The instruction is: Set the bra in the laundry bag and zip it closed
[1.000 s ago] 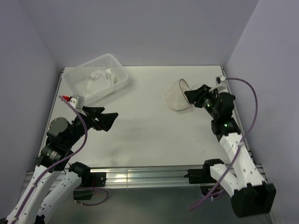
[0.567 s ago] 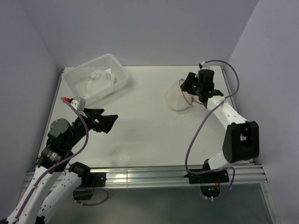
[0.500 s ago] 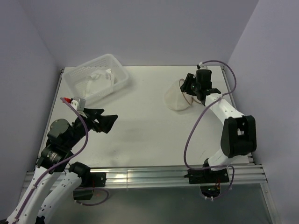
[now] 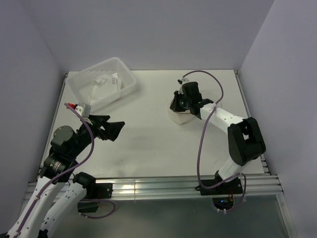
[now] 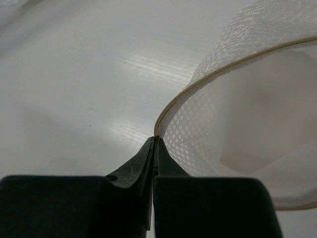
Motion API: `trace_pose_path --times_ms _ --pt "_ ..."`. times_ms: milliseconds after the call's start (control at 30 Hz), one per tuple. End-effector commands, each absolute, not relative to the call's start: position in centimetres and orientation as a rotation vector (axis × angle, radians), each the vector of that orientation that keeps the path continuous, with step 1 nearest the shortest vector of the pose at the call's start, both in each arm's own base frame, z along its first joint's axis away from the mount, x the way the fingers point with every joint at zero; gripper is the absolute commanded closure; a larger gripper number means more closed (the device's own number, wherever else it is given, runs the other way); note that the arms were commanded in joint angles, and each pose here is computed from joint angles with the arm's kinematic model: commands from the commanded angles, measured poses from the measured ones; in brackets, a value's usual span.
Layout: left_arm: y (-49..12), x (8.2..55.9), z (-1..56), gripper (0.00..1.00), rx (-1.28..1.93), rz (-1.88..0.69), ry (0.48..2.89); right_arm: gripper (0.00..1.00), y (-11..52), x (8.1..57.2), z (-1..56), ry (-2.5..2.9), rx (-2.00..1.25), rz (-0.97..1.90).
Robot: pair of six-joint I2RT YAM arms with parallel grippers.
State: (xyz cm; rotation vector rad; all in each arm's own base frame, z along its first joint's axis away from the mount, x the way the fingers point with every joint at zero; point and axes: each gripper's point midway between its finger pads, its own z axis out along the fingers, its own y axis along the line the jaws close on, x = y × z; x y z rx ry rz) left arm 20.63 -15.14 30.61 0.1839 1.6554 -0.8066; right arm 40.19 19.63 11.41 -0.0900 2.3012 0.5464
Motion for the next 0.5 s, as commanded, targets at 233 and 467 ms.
trace_pose_path --times_ms 233,467 --pt "-15.0 21.0 31.1 0.01 0.181 -0.797 1.629 1.00 22.8 37.2 18.7 2.110 -0.199 0.685" --pt "-14.6 21.6 30.9 0.01 0.144 -0.790 1.643 1.00 28.6 34.5 17.1 2.129 -0.204 0.975"
